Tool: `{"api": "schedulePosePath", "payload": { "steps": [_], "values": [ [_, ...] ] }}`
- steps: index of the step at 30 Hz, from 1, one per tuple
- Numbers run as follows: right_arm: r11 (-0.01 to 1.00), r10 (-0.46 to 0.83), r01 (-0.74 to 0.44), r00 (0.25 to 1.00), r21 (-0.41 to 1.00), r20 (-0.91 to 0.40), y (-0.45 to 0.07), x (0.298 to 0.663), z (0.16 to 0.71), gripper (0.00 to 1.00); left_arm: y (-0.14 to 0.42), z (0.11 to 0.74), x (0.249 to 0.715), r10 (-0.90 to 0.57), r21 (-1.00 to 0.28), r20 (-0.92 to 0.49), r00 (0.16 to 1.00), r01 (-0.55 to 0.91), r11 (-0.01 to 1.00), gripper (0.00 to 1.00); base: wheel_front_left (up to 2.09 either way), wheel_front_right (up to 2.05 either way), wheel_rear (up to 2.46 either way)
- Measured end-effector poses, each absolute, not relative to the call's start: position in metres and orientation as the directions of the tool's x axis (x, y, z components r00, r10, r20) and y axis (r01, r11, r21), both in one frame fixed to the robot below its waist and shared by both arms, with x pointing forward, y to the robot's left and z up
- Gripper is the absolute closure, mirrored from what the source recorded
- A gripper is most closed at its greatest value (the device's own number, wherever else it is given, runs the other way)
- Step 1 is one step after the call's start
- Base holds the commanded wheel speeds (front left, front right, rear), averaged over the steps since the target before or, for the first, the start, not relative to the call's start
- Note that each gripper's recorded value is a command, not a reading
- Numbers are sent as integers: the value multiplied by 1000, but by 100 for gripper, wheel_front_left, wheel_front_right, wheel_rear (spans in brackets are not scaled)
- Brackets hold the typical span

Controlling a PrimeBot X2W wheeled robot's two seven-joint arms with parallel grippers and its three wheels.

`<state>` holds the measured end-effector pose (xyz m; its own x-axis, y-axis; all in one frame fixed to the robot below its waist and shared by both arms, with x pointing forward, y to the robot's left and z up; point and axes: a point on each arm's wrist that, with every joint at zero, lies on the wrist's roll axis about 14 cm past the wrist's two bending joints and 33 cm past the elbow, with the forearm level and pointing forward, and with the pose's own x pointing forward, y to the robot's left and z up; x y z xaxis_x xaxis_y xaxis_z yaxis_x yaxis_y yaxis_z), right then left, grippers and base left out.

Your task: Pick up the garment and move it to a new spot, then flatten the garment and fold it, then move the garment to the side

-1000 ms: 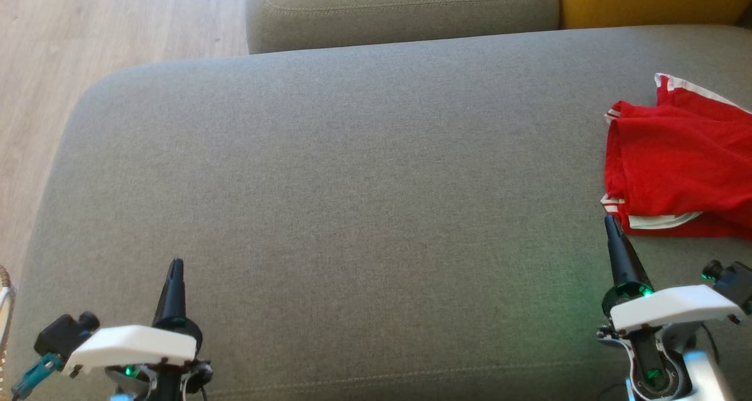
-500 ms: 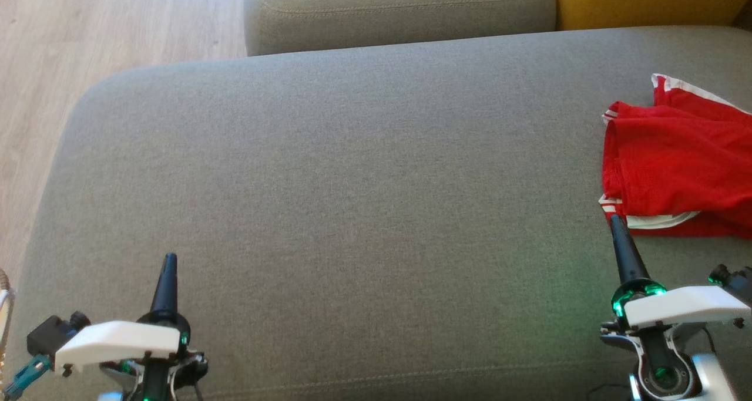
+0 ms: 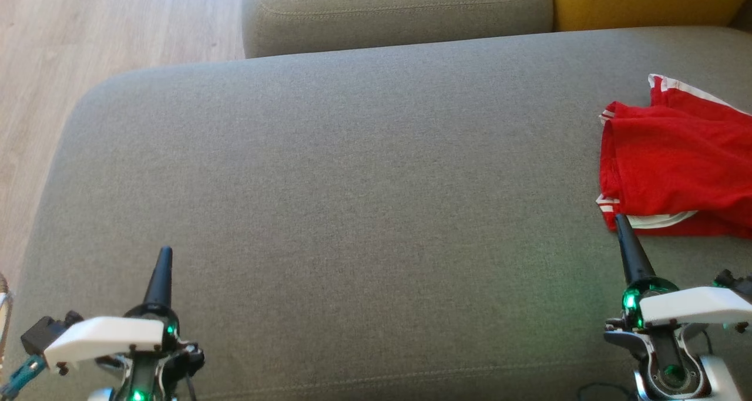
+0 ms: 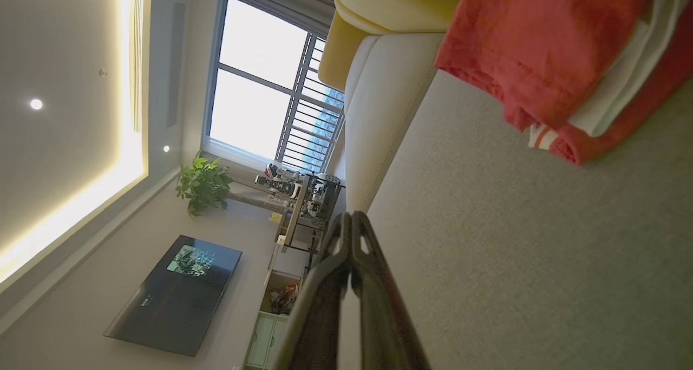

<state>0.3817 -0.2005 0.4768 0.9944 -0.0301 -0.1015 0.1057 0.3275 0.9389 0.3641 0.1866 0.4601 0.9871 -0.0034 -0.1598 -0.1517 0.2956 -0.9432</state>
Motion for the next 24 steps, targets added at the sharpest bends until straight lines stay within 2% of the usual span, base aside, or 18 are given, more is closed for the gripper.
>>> {"api": "schedulePosePath", "payload": {
  "steps": [24],
  "values": [
    [56, -30, 80, 996, 995, -79, -206, 380, 482, 100, 188, 474, 373, -24, -993, -107, 994, -106, 54, 100, 0, 0, 0]
  ]
}}
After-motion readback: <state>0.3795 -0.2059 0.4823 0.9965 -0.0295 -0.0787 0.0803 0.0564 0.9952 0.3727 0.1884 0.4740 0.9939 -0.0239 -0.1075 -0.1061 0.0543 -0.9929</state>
